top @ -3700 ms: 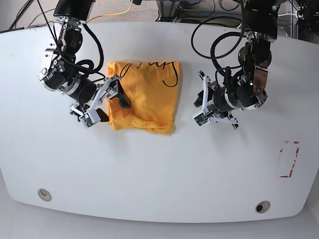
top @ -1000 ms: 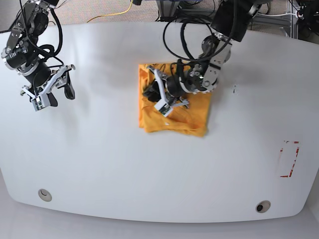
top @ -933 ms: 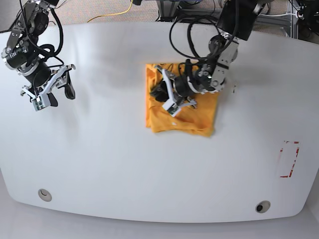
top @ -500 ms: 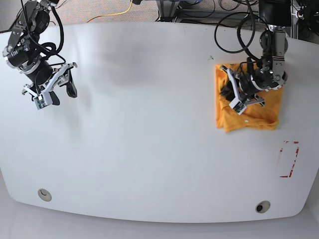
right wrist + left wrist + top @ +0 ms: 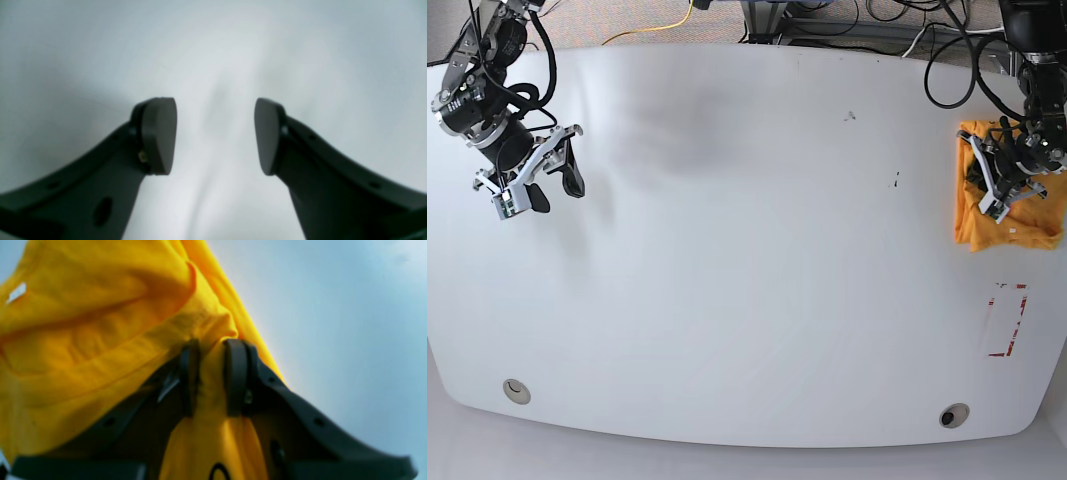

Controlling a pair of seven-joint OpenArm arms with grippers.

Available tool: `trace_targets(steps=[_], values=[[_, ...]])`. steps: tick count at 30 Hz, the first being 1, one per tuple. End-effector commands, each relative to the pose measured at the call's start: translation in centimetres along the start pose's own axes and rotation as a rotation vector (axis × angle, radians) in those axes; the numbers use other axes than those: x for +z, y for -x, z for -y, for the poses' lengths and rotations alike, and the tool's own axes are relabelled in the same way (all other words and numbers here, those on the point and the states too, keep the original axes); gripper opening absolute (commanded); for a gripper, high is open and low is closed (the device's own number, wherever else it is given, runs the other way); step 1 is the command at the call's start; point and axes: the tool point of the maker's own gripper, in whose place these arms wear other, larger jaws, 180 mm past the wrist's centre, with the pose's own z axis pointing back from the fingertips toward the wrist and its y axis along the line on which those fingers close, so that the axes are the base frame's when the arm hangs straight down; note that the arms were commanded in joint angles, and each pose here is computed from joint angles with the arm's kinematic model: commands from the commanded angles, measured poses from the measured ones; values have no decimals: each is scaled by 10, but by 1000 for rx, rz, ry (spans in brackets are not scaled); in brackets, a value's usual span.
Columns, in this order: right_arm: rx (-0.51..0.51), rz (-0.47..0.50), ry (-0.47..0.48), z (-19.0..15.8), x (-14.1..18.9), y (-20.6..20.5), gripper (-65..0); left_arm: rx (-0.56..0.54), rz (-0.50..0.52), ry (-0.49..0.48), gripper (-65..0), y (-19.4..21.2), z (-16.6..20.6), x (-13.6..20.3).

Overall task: Layout the t-shirt on the table in an organized manner, then fold the t-shirt properly
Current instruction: 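Carry the folded shirt with the left gripper to the table edge and release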

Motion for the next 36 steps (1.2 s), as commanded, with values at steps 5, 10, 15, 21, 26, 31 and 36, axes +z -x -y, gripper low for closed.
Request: trace_targets(steps=[5,10,15,21,26,31,36], values=[[18,56,-11,0,4,-16,-290,-6,-51,-68,-526,19,-41,16],[18,58,-12,-1,4,-17,-290,-6,-90,-91,-526,31,-57,23],[21,57,-11,0,5,-17,-290,-8,-126,-100,-526,43,-65,27],[22,56,-10,0,5,-17,-290,-38,-119,-113,-528,40,-66,35],[26,60,-23,-4,2,-19,-290,-89,-50,-165,-528,6,-70,53],[50,76,-56,-12,-7,-29,-292,-144,47,-190,-525,-37,-47,64],[103,67,-22,-9,-16,-37,-292,-164,231,-182,-525,-97,-10,70]])
